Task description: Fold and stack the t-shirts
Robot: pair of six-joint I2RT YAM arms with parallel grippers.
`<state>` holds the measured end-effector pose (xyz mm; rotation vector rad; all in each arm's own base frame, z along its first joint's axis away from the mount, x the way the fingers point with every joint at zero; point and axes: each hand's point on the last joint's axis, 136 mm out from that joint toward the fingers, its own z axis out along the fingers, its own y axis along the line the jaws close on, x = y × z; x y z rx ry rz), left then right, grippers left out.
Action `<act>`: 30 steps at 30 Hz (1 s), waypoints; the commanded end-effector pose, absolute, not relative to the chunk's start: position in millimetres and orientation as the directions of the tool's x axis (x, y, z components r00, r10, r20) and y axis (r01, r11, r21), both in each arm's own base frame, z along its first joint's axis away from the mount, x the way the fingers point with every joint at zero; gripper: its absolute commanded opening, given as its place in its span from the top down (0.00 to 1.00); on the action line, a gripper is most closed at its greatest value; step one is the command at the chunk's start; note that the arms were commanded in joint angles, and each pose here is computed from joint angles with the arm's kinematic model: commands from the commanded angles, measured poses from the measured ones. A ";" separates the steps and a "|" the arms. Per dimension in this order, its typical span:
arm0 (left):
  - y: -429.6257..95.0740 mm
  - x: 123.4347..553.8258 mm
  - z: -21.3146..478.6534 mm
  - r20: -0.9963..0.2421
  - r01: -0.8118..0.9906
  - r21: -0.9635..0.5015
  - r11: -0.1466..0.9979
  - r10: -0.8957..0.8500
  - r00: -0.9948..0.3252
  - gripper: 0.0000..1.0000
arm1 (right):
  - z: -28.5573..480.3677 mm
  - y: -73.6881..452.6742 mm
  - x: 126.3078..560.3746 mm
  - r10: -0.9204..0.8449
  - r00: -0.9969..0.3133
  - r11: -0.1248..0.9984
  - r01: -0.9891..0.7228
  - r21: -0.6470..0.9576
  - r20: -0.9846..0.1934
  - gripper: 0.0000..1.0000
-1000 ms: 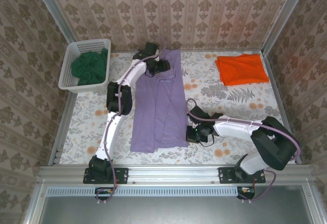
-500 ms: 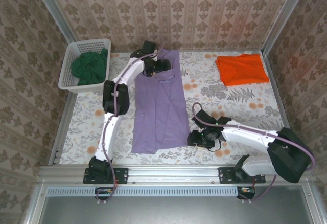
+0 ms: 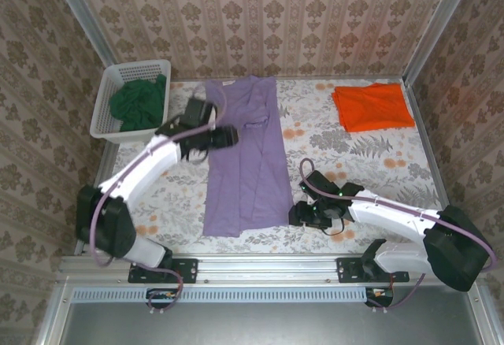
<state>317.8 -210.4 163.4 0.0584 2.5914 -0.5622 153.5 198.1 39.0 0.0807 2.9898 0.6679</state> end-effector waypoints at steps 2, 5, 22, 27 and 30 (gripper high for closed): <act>-181.8 229.6 105.5 -0.330 0.117 -0.219 0.969 0.039 -0.943 0.37 | 37.9 209.9 157.0 0.032 -0.998 0.885 0.003 0.466 -0.054 0.47; -170.5 185.0 83.0 -0.263 0.096 -0.203 0.974 0.040 -0.964 0.41 | 33.7 213.4 159.1 0.023 -0.999 0.887 0.001 0.462 -0.041 0.49; -133.0 122.3 26.7 -0.157 0.007 -0.131 0.991 -0.014 -0.988 0.50 | 31.2 214.1 173.3 0.078 -0.995 0.873 0.034 0.486 -0.070 0.53; -133.6 116.8 19.4 -0.144 0.004 -0.167 0.986 -0.020 -0.989 0.54 | 30.0 214.9 177.2 0.099 -0.993 0.865 0.052 0.500 -0.067 0.55; -143.3 113.6 11.5 -0.121 -0.003 -0.231 0.973 -0.032 -0.992 0.58 | 25.9 217.8 176.2 0.092 -0.995 0.864 0.058 0.500 -0.043 0.57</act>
